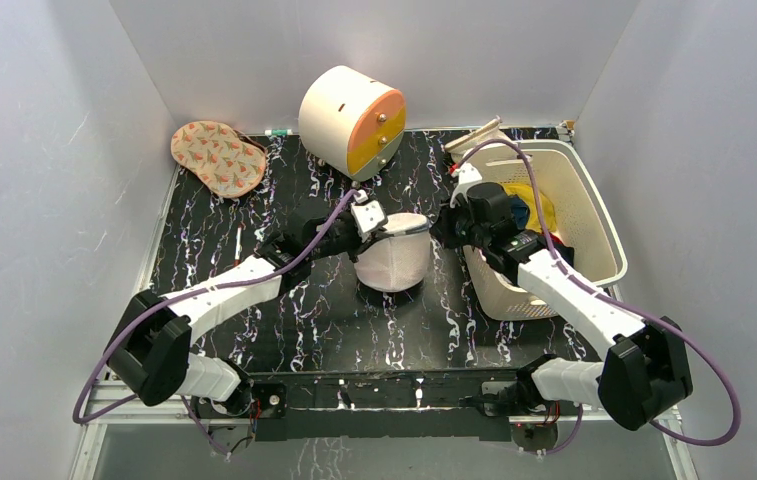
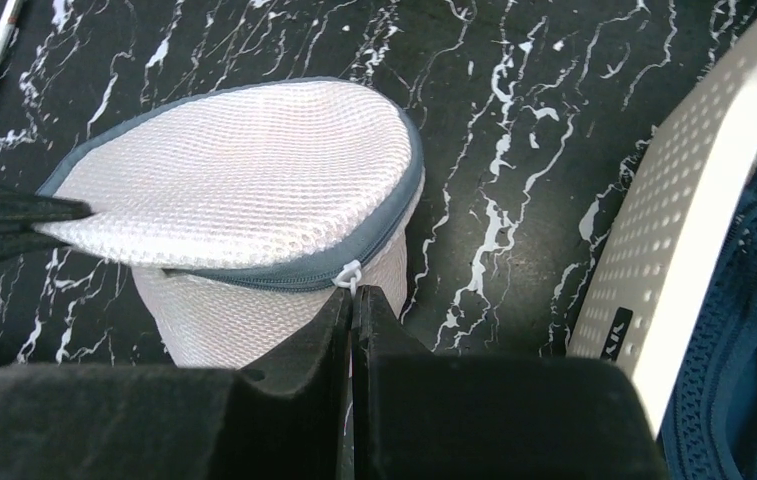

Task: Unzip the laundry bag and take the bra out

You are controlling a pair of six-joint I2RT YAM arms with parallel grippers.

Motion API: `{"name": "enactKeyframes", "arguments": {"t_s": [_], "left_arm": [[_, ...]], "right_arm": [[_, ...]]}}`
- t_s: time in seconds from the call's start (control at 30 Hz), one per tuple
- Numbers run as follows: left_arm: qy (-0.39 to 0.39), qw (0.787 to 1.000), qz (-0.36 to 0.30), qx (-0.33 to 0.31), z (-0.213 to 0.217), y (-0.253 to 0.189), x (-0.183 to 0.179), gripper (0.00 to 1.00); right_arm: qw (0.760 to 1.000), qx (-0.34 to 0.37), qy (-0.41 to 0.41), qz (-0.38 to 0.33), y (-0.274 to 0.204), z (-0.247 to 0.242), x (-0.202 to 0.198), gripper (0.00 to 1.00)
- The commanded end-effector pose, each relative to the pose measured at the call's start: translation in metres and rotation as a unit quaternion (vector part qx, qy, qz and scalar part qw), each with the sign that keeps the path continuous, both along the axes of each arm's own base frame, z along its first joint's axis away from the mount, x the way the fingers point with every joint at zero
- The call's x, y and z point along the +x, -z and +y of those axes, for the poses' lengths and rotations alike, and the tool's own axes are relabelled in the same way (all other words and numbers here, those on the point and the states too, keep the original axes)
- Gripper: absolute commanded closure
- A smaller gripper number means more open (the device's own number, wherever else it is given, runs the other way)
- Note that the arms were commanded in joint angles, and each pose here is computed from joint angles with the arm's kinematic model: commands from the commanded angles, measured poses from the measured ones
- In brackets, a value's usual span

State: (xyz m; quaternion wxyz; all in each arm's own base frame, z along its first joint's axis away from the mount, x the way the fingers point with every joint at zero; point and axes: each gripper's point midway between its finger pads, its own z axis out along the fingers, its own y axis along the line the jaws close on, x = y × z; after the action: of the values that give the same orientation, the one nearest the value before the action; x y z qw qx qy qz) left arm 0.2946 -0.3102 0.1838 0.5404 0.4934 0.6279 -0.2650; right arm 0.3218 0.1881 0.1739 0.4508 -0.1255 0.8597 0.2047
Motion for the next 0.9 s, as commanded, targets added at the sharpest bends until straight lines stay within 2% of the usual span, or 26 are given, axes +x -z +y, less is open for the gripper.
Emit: {"name": "enactKeyframes", "arguments": {"t_s": [0.0,0.13,0.23,0.3,0.43,0.63,0.73,0.87], "left_arm": [[-0.006,0.999,-0.038,-0.002,0.006,-0.019,0.001,0.94],[0.016,0.999,-0.017,-0.027,-0.003,-0.025,-0.007,0.60],[0.029,0.998,-0.001,-0.050,-0.009,-0.032,-0.013,0.46],[0.041,0.997,0.008,-0.065,-0.013,-0.039,-0.019,0.40],[0.053,0.995,0.026,-0.084,-0.020,-0.043,-0.026,0.36],[0.054,0.996,0.031,-0.071,-0.028,-0.036,-0.030,0.32],[0.040,0.997,0.022,-0.063,-0.024,-0.035,-0.026,0.35],[0.029,0.998,0.015,-0.056,-0.023,-0.035,-0.023,0.50]], "right_arm": [[0.997,0.023,-0.063,-0.032,-0.034,0.017,-0.001,1.00],[0.990,0.065,-0.125,-0.029,-0.043,0.038,-0.019,1.00],[0.986,0.091,-0.136,-0.034,-0.048,0.044,-0.026,1.00],[0.982,0.109,-0.149,-0.031,-0.050,0.050,-0.031,1.00],[0.976,0.130,-0.173,-0.018,-0.053,0.061,-0.039,1.00],[0.974,0.133,-0.184,-0.012,-0.057,0.069,-0.045,1.00],[0.974,0.133,-0.182,-0.013,-0.057,0.068,-0.045,1.00],[0.973,0.137,-0.183,-0.009,-0.055,0.071,-0.047,1.00]]}}
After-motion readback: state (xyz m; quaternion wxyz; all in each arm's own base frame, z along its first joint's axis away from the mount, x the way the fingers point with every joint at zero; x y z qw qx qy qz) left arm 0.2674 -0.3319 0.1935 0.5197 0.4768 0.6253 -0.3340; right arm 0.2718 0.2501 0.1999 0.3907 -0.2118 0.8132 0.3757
